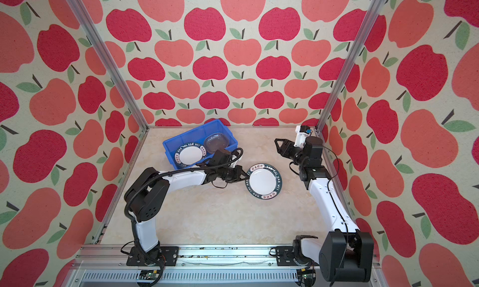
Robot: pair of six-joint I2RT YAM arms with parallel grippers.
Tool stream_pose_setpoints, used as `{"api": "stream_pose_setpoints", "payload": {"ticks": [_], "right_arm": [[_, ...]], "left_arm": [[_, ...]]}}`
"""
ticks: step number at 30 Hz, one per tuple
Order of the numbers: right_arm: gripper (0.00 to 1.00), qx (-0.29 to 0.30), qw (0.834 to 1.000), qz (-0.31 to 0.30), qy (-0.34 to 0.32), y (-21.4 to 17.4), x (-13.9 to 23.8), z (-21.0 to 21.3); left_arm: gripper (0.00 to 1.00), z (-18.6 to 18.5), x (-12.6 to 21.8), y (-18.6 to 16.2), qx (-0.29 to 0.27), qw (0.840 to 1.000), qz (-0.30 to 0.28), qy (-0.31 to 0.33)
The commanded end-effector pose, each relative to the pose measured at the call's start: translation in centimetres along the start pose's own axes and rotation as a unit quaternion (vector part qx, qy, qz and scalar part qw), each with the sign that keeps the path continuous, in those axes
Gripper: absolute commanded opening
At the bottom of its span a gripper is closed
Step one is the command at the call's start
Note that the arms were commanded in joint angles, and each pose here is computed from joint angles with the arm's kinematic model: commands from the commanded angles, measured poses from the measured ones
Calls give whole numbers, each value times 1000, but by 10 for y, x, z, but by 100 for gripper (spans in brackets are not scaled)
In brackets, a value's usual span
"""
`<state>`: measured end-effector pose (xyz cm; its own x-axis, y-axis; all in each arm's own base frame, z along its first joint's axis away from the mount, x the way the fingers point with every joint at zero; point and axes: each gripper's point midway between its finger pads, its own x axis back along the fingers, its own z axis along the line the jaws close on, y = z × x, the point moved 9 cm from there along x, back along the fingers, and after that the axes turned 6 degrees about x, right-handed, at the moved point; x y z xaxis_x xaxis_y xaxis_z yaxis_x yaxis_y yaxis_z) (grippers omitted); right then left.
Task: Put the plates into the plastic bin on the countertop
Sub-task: 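Grip the raised plate with right gripper while left gripper holds it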
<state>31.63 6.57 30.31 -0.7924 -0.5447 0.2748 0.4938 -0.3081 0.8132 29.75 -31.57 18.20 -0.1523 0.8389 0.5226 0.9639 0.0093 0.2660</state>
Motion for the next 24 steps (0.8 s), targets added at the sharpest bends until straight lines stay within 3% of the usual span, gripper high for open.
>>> {"api": "stream_pose_setpoints", "payload": {"ticks": [1, 11, 19, 24], "right_arm": [[56, -7, 998, 24, 64, 4, -4, 11], [56, -7, 986, 81, 147, -3, -33, 59], [51, -11, 965, 149, 217, -31, -96, 95], [49, -39, 947, 161, 274, -40, -135, 109]], "left_arm": [[0, -22, 48, 4, -48, 998, -46, 8], [0, -8, 173, 24, -23, 983, -178, 34], [0, 6, 222, 36, -4, 970, -241, 26], [0, 18, 236, 44, 12, 966, -259, 16]]}}
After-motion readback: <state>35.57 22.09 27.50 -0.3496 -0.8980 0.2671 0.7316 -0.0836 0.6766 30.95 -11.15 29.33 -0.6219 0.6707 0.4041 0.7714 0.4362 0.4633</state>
